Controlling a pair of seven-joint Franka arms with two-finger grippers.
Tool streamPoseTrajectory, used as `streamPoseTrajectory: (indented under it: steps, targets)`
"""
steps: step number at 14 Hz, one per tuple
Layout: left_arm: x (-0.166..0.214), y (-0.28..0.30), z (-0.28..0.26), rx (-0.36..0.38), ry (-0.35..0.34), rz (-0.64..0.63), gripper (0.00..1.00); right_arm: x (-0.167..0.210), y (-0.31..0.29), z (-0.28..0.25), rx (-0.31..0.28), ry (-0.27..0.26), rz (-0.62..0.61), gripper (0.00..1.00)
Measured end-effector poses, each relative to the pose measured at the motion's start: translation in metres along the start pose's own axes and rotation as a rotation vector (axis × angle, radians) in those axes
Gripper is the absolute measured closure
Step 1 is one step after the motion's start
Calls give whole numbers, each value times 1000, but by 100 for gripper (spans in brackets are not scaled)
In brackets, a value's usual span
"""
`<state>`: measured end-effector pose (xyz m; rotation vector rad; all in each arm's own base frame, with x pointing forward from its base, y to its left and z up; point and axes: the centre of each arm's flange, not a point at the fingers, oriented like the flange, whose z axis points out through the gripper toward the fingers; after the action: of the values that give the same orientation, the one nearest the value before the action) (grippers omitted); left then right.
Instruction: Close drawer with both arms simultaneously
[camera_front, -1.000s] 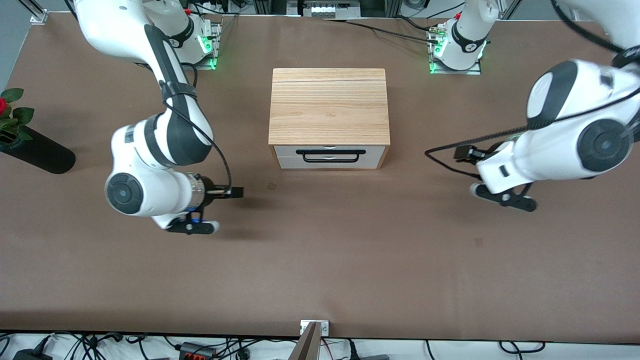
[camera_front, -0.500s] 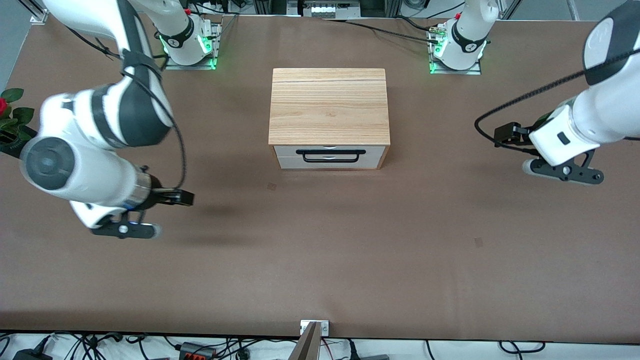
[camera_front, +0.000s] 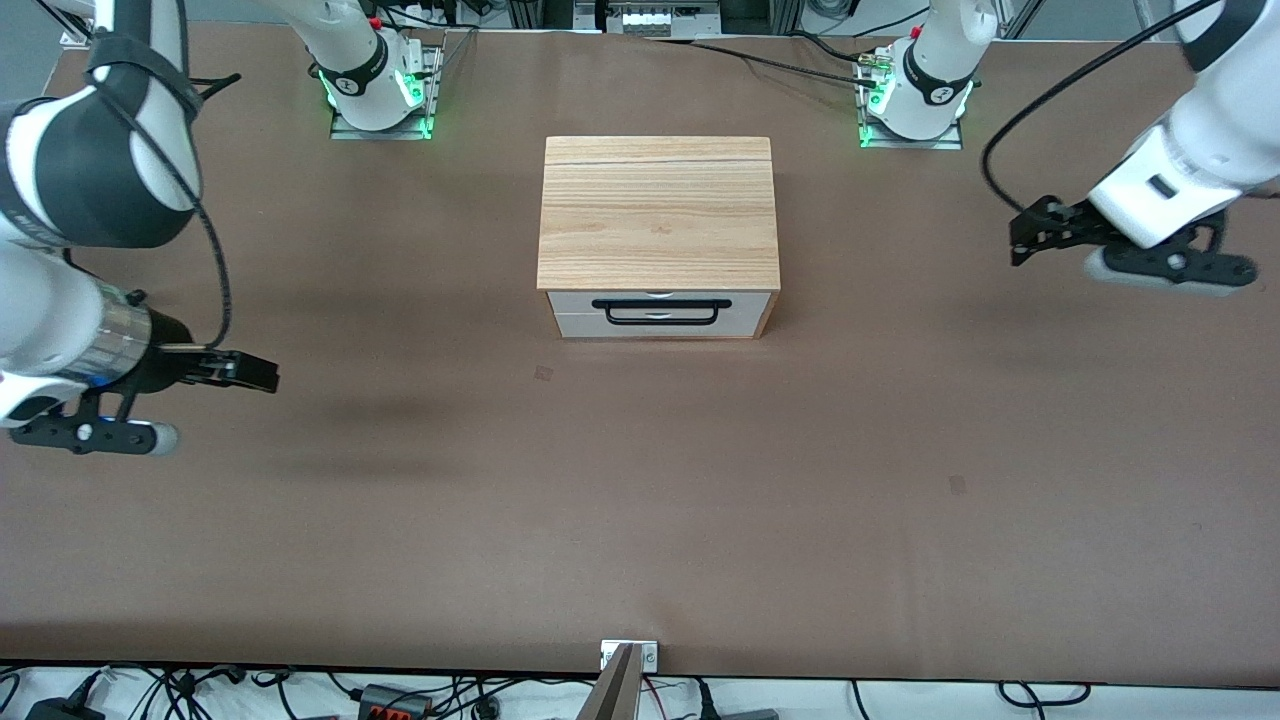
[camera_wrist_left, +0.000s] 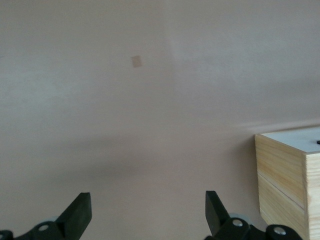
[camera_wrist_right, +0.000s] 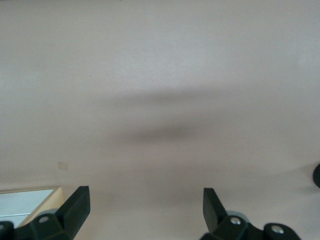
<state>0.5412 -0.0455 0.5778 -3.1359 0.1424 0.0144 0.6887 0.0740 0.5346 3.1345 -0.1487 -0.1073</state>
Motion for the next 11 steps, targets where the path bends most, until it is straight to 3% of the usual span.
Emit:
streamPoseTrajectory:
  steps: [7,11]
  targets:
    - [-1,2,5,0,4,1,0,-8,24,-29,2,41,23,0]
    - [-2,2,5,0,4,1,0,-33,55,-53,11,67,56,0]
